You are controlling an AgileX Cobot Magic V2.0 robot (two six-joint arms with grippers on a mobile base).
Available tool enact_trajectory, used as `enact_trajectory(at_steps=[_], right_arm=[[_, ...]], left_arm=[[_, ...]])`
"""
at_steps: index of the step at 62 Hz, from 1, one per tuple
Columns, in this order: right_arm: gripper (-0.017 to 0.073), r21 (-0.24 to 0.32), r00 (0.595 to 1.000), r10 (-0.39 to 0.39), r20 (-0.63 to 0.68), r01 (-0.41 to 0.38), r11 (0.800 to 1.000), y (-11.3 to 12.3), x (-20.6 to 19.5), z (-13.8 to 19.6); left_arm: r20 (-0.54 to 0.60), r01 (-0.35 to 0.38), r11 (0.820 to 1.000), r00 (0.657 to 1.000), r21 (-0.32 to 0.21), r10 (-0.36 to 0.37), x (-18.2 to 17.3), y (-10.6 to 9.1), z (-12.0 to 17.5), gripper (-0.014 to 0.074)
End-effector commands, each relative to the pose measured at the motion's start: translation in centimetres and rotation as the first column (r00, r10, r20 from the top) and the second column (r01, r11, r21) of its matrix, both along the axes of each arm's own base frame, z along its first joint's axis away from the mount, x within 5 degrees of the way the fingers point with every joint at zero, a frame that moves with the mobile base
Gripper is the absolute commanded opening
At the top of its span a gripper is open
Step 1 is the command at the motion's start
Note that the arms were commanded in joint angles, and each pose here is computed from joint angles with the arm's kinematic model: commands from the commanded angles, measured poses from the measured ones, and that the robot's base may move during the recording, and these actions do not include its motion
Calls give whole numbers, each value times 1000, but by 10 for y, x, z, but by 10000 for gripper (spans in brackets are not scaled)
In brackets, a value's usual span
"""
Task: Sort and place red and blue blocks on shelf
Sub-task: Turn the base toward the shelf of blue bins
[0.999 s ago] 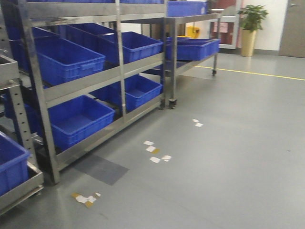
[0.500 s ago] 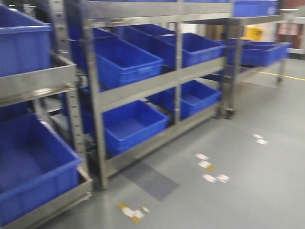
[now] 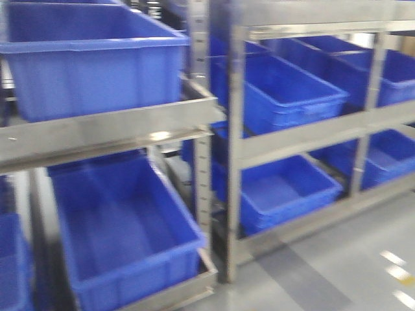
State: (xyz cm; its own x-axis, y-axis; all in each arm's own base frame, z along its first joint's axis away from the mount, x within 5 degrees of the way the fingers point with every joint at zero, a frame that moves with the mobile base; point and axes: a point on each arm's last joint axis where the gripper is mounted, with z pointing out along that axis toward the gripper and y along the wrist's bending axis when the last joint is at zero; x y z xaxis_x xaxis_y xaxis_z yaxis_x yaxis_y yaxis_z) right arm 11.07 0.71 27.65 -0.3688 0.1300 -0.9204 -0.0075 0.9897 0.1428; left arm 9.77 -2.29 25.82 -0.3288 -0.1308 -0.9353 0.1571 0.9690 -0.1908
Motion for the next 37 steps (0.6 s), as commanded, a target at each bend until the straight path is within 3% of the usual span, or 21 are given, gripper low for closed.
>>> enact_trajectory(at_steps=[1,37], right_arm=[[66,-15,993,-1,119,3,1000,-1,3,17],[66,-15,993,-1,119,3,1000,-1,3,17]], left_arm=[[108,26,999,994,-29,-22,2,-3,17,124],[108,26,999,994,-29,-22,2,-3,17,125]])
